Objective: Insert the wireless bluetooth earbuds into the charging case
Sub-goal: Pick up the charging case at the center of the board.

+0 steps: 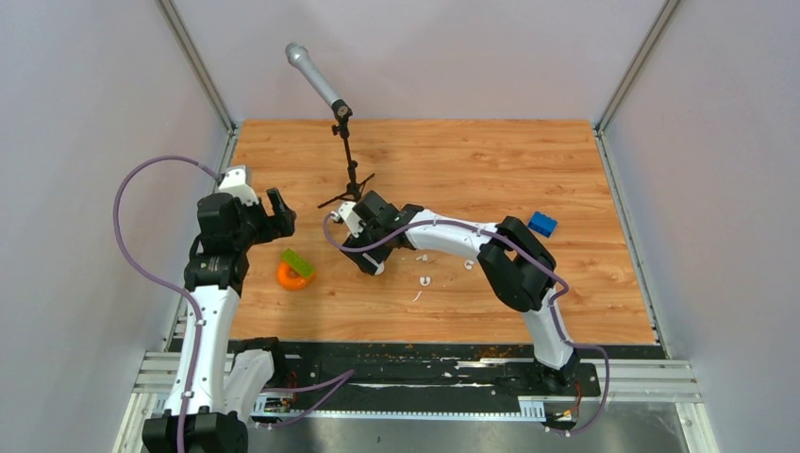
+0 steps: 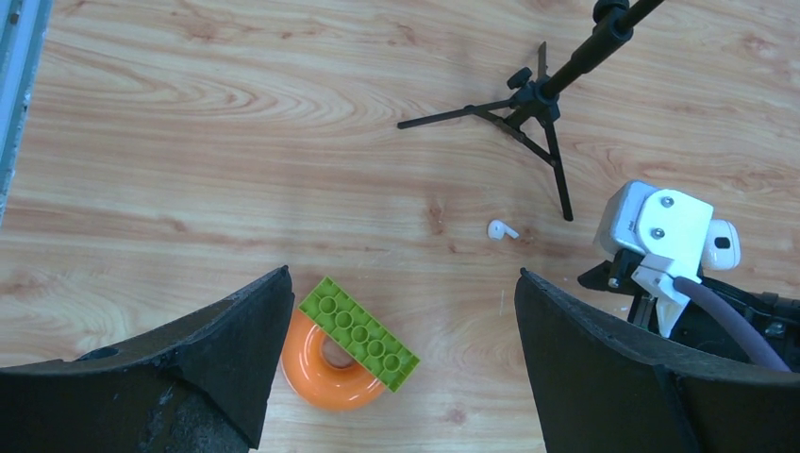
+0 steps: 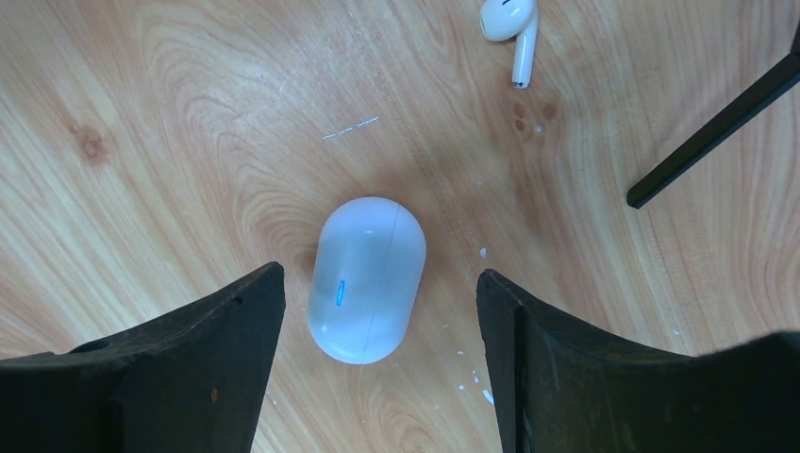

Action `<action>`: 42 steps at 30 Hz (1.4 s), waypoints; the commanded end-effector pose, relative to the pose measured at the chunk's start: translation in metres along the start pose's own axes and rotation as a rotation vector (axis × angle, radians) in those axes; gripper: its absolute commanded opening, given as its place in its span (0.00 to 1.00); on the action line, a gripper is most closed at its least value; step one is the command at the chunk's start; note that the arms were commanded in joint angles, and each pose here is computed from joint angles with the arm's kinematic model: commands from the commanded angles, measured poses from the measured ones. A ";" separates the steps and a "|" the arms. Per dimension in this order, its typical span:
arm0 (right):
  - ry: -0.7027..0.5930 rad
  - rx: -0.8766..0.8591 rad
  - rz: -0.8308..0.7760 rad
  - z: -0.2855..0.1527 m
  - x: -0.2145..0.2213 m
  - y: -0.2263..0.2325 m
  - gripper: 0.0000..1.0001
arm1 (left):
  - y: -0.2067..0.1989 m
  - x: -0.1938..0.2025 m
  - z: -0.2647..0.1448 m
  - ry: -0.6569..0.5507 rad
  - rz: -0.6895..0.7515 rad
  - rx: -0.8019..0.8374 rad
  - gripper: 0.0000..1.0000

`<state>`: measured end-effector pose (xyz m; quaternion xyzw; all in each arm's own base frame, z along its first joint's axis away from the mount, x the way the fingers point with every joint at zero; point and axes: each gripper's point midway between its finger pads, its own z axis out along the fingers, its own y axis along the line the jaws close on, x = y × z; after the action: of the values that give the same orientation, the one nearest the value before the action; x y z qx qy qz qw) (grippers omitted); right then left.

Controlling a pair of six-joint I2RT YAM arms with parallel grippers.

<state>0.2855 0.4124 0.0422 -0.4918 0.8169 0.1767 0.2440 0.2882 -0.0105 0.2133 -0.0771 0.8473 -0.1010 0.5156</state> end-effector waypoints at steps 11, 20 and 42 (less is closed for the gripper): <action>0.006 -0.013 -0.187 -0.010 -0.004 -0.005 0.74 | 0.007 -0.001 0.006 -0.013 -0.018 -0.032 0.92; 0.005 -0.134 -0.342 -0.012 -0.003 0.003 0.67 | 0.005 -0.002 0.007 -0.019 -0.025 -0.021 0.92; 0.031 -0.024 -0.152 0.002 0.006 -0.011 0.54 | 0.001 -0.002 0.009 -0.006 -0.070 -0.004 0.91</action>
<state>0.2815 0.3994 0.0353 -0.5741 0.7725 0.1650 0.2155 0.2898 -0.0107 0.1986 -0.1000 0.8552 -0.1084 0.4968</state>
